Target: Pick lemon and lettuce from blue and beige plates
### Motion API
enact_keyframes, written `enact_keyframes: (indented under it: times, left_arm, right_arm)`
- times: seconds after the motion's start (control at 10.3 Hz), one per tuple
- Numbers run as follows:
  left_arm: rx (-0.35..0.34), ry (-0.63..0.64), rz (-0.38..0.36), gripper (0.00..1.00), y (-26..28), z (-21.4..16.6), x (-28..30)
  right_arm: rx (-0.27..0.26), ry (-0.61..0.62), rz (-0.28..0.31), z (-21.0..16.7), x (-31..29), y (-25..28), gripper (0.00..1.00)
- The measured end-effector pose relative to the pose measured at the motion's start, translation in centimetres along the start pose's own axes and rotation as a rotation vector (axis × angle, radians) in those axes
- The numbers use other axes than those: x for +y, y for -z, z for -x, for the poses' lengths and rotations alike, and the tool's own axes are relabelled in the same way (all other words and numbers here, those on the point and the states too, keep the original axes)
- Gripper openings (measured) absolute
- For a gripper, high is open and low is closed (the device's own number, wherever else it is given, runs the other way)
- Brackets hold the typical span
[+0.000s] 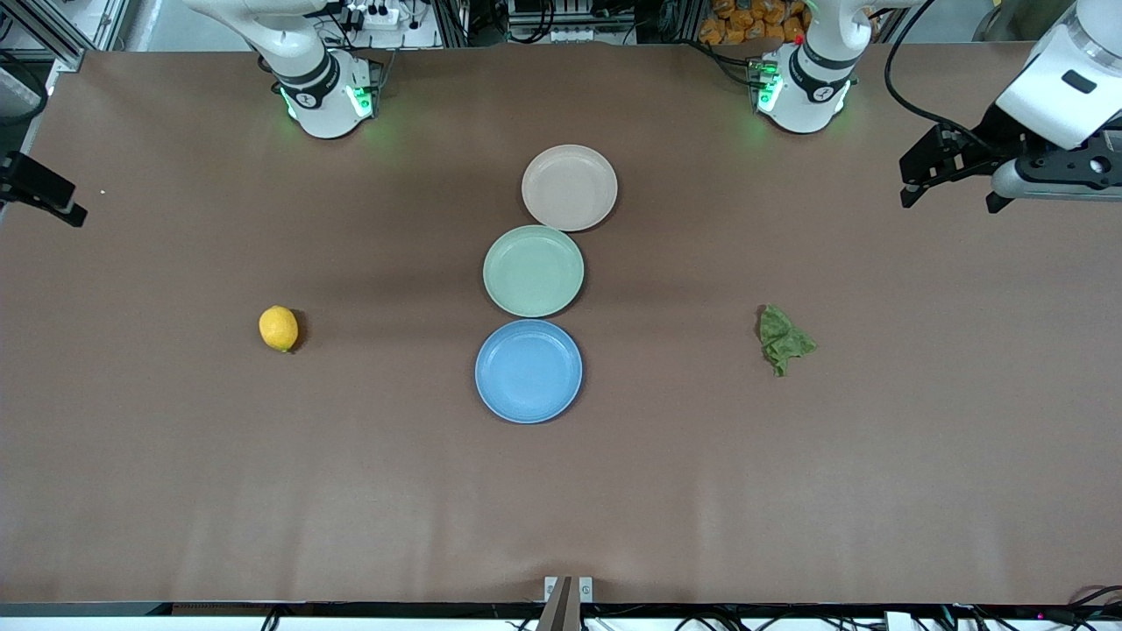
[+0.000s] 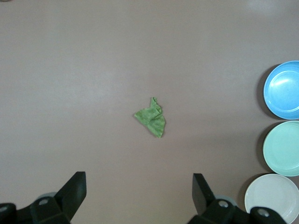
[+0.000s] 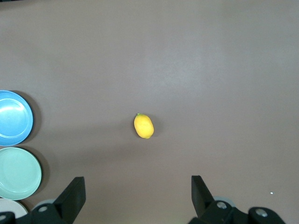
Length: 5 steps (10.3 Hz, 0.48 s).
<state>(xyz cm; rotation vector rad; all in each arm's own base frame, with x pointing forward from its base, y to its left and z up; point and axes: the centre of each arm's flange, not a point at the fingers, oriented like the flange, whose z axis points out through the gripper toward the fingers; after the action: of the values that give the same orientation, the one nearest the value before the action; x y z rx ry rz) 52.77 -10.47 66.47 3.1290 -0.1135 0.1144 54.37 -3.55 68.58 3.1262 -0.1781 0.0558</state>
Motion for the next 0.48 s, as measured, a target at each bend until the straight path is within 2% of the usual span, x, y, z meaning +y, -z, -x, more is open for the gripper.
enact_keyframes:
  times: [0.48]
  left_arm:
    - [-0.001,0.002,0.0,1.0,0.0,0.0,-0.1]
  right_arm:
    - [0.05,0.023,-0.017,-0.6,-1.4,-0.7,1.0]
